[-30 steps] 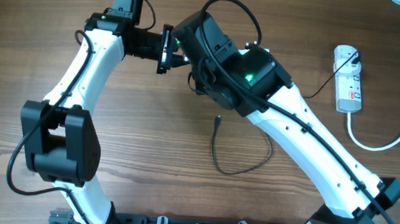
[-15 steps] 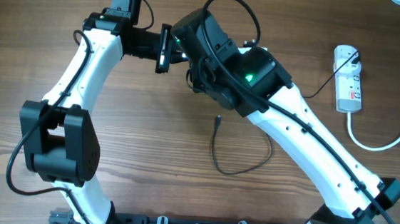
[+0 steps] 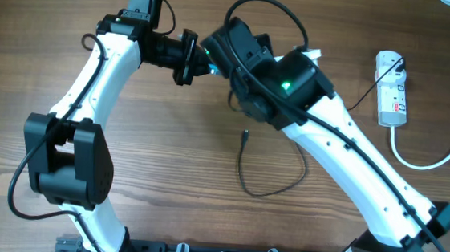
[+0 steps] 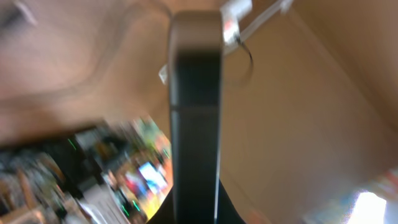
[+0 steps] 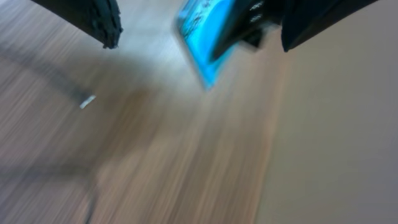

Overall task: Plug charger to phone and switch on socket
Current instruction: 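Release the phone from the right gripper and pull it back, then lower the right gripper toward the black cable's USB-C plug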

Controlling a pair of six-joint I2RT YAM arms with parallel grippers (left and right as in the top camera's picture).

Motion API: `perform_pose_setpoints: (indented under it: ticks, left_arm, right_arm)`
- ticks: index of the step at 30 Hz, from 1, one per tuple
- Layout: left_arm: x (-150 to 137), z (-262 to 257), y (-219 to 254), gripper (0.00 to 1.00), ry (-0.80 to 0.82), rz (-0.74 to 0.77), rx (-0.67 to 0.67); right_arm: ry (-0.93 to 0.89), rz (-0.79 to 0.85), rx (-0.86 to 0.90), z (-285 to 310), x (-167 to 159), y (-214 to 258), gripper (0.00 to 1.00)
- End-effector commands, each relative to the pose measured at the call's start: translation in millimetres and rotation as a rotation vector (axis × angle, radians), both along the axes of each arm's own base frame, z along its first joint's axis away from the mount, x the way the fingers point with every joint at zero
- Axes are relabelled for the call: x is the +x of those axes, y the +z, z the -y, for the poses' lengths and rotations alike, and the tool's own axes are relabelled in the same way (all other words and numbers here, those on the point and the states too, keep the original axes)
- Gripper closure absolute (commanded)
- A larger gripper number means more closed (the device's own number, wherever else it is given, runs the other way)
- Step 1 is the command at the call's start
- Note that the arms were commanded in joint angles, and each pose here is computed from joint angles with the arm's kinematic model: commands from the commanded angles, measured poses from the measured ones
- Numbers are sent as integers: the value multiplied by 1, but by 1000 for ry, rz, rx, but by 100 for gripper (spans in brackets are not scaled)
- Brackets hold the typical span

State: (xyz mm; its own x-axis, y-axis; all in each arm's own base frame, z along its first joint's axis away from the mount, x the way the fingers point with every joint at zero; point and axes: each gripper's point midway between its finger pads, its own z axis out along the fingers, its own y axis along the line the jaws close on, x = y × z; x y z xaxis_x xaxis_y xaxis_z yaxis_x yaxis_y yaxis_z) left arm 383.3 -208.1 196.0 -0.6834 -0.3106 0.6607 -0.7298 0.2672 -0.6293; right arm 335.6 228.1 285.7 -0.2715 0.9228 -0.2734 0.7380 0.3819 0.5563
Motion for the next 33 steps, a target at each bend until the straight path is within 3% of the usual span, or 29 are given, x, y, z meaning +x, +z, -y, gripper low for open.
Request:
perform_pose_setpoints:
  ticks: [1,5,9,18,21,23,28,29,31,33]
  left_arm:
    - [13,-31,-24,96,-24,247,255]
    - [3,-54,-50,96,-58,230,446]
    - [0,-85,-72,96,-50,192,658]
    - [-4,-93,-77,96,-121,239,718]
    - [-3,-99,-80,96,-129,249,758]
    - [-2,-106,-82,96,-126,249,798]
    - [-2,-107,-83,96,-127,246,808]
    - [-2,-108,-83,96,-127,246,811]
    - [-2,-109,-83,96,-125,247,820]
    - [-1,-109,-83,96,-124,249,819]
  right_arm:
    - [203,40,-260,40,-2,32,12]
    - [597,-107,-468,39,-11,9,2]
    - [914,-217,-571,30,-26,-24,0]
    - [1084,-411,-466,16,-59,-110,0]
    - [1298,-387,-363,-11,-72,-139,1]
    - [1382,-367,-308,-23,-79,-153,12]
    - [1354,-407,-287,-18,-87,-183,38]
    - [1339,-409,-281,-17,-87,-187,54]
    - [1312,-406,-268,-18,-86,-194,61]
    - [1287,-395,-255,-19,-85,-203,60]
